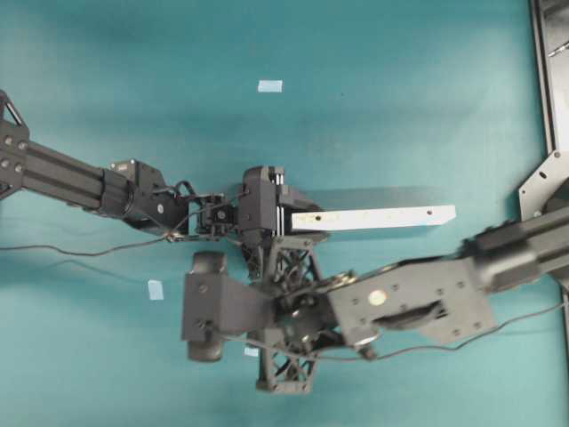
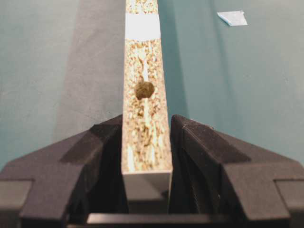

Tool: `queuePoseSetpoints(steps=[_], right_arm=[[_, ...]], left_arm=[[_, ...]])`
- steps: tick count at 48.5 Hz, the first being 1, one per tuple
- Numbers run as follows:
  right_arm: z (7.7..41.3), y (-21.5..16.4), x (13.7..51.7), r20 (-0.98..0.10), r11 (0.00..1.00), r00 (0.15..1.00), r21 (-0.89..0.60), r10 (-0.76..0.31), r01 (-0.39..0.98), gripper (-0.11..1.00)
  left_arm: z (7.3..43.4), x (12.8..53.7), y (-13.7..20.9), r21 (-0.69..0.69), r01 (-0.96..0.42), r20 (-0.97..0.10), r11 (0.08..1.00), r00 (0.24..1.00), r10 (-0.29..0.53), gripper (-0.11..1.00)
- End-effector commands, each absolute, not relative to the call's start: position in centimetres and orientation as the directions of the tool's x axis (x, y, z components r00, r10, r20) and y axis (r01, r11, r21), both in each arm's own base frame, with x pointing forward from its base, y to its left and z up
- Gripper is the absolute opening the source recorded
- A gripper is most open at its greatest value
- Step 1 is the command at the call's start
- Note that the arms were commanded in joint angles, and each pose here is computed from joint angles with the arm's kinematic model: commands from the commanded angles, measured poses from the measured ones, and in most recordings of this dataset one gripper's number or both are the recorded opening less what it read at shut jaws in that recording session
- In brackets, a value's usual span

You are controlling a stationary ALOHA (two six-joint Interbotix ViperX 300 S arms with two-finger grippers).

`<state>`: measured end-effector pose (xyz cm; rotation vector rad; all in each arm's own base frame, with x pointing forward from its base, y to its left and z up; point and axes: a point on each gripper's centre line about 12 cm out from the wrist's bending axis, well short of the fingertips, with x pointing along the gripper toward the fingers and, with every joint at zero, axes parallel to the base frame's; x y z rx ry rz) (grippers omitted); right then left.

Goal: Move the wooden board into place and insert the rod into its hole.

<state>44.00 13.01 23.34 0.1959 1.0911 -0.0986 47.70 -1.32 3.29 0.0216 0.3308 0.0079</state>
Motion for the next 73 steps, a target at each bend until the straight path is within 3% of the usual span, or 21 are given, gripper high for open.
queuePoseSetpoints(steps=[1,13,23,39,52,69,73], right_arm=[[26.3,12.7,43.0,-0.837,0.981,0.546,0.127,0.027,0.146,0.09],[29.1,10.5,40.1,-0.727,0.99,0.686,0.116,0.026,0.085,0.09],[29.5,9.0,37.3,-0.648,0.986,0.759,0.157,0.062,0.053,0.09],[27.8,5.1,33.8,-0.545,0.978,0.836,0.201,0.063,0.057,0.09],[24.7,2.1,32.1,-0.392,0.978,0.917,0.207,0.076,0.007,0.09],[22.7,-0.3,30.7,-0.287,0.985,0.954,0.17,0.08,-0.032,0.09],[22.3,-0.6,30.4,-0.264,0.986,0.96,0.158,0.087,-0.046,0.09]], left_arm=[[2.2,47.3,-3.6,0.042,0.056,-0.372,0.998,0.928,-0.036,0.47],[2.2,47.3,-3.6,0.042,0.056,-0.372,0.998,0.928,-0.036,0.47],[2.2,47.3,-3.5,0.042,0.054,-0.371,0.998,0.928,-0.035,0.47],[2.3,47.4,-3.5,0.042,0.054,-0.369,0.998,0.929,-0.035,0.47],[2.1,47.3,-3.6,0.042,0.057,-0.382,0.998,0.923,-0.036,0.47],[2.5,47.4,-3.6,0.042,0.057,-0.389,0.997,0.92,-0.037,0.46],[2.4,47.3,-3.6,0.039,0.056,-0.395,0.998,0.918,-0.036,0.39]])
